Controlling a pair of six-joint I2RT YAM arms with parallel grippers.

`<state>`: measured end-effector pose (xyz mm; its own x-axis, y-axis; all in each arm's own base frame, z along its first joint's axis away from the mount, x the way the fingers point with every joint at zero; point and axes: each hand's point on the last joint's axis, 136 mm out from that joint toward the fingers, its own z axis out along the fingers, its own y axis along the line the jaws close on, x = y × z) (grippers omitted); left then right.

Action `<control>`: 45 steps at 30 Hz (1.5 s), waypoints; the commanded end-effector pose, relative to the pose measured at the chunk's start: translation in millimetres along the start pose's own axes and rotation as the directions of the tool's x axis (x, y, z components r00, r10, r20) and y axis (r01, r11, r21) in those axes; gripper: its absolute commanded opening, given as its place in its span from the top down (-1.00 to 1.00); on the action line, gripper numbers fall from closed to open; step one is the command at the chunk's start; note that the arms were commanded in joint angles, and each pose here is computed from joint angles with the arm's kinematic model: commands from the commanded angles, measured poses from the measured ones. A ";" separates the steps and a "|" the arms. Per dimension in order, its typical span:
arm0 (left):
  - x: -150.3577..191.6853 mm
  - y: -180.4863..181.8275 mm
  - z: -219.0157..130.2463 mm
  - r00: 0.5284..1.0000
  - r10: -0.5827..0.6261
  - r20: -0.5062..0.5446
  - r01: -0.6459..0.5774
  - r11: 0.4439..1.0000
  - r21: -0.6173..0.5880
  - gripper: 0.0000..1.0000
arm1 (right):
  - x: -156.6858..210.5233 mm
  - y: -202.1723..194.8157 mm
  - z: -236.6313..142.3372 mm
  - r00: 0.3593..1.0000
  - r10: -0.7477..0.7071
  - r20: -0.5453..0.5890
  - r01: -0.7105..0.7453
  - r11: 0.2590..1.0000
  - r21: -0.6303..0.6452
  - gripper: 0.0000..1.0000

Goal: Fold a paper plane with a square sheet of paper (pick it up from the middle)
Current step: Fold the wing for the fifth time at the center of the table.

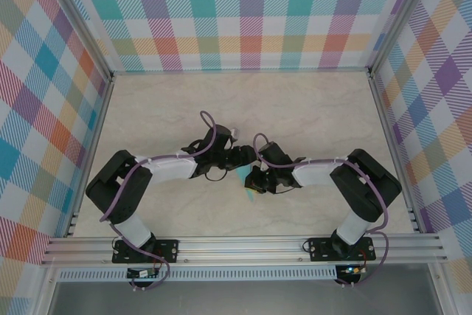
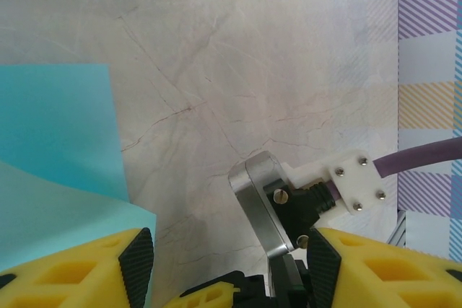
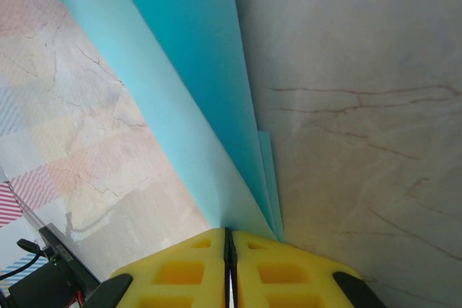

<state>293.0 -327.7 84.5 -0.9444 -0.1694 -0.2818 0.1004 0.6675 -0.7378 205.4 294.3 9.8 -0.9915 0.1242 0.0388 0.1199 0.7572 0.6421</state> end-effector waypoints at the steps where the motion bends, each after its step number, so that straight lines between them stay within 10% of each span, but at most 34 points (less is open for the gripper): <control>1: 6.6 18.5 6.1 1.000 -0.001 -0.021 0.000 0.999 -0.034 -0.19 | 32.2 -76.7 10.5 0.991 0.100 -0.084 -0.075 0.963 0.260 0.78; 45: -52.6 91.0 9.9 0.992 -0.125 -0.005 0.124 0.989 -0.084 -0.12 | 43.5 -84.6 4.9 0.986 0.073 -0.147 -0.029 0.958 0.285 0.79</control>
<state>328.6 -290.8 40.6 -0.9732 -0.1931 -0.1247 -0.0301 0.6449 -0.7636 204.5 294.2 9.6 -0.9977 0.0673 0.0099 0.0580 0.7653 0.6410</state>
